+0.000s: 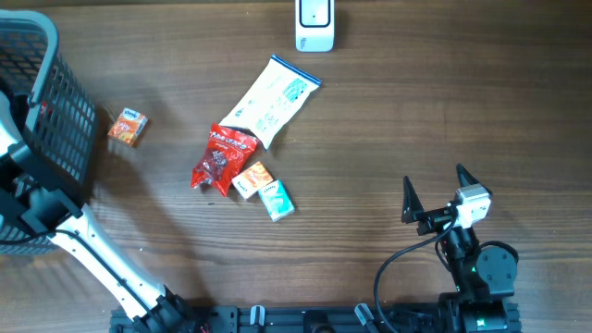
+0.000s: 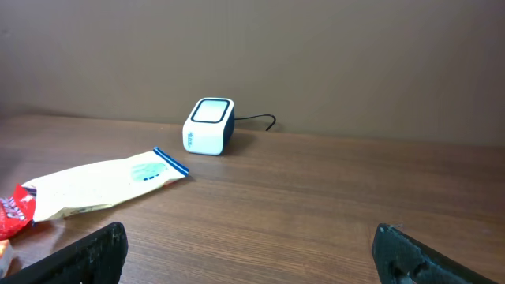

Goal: Scan the item barcode
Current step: 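Lower the left gripper into the basket toward the red Nescafe stick, then grasp the red Nescafe 3in1 stick with the left gripper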

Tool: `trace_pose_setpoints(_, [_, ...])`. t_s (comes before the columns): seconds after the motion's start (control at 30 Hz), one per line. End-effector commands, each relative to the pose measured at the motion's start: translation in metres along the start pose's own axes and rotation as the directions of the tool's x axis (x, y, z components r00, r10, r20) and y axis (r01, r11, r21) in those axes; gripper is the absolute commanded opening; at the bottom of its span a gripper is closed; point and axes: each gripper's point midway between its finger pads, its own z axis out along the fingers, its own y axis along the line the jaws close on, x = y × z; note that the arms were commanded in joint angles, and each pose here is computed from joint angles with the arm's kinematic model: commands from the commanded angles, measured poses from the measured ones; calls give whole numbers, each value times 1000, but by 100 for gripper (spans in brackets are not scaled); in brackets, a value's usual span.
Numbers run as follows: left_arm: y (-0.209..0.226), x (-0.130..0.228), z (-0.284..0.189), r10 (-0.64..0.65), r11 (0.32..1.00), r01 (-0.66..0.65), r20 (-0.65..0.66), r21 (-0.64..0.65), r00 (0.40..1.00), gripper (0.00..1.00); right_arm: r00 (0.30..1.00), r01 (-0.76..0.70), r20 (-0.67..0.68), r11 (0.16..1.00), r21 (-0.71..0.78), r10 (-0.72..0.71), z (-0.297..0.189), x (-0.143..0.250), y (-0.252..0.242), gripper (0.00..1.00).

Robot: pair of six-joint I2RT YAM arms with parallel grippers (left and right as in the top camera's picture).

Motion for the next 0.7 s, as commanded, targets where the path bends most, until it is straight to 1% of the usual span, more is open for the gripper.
trace_pose_setpoints(0.0, [26, -2, 27, 31, 990, -21, 67, -143, 997, 93, 1000, 12, 2, 1000, 15, -12, 0, 0, -3, 100])
trace_pose_setpoints(0.07, [33, -10, 25, 57, 982, -36, 112, -184, 992, 93, 1000, 12, 2, 1000, 15, -12, 0, 0, -3, 100])
trace_pose_setpoints(0.13, [36, -16, 24, 115, 974, -85, 136, -210, 984, 92, 1000, 12, 2, 1000, 15, -12, 0, 0, -3, 100])
trace_pose_setpoints(0.2, [39, -19, 23, 173, 962, -138, 139, -234, 975, 87, 1000, 12, 2, 1000, 15, -12, 0, 0, -3, 100])
trace_pose_setpoints(0.27, [41, -19, 22, 217, 952, -181, 127, -248, 968, 86, 1000, 12, 2, 1000, 15, -12, 0, 0, -3, 100])
trace_pose_setpoints(0.33, [45, -17, 22, 226, 946, -190, 113, -264, 967, 82, 1000, 12, 2, 1000, 15, -12, 0, 0, -3, 100])
trace_pose_setpoints(0.37, [47, -16, 21, 229, 943, -194, 106, -270, 968, 77, 1000, 12, 2, 1000, 15, -12, 0, 0, -3, 100])
trace_pose_setpoints(0.43, [52, -11, 21, 237, 937, -207, 77, -280, 969, 59, 1000, 12, 2, 1000, 15, -12, 0, 0, -3, 100])
trace_pose_setpoints(0.5, [53, -3, 21, 236, 937, -218, 34, -273, 971, 50, 1000, 12, 2, 1000, 15, -12, 0, 0, -3, 100])
trace_pose_setpoints(0.57, [50, 9, 23, 222, 947, -223, -27, -233, 975, 50, 1000, 12, 2, 1000, 15, -12, 0, 0, -3, 100])
trace_pose_setpoints(0.6, [45, 19, 24, 211, 955, -222, -77, -195, 974, 54, 1000, 12, 2, 1000, 15, -12, 0, 0, -3, 100])
trace_pose_setpoints(0.63, [41, 25, 24, 203, 961, -219, -108, -169, 973, 62, 1000, 12, 2, 1000, 15, -12, 0, 0, -3, 100])
trace_pose_setpoints(0.67, [36, 33, 25, 194, 968, -213, -144, -132, 970, 75, 1000, 12, 2, 1000, 15, -12, 0, 0, -3, 100])
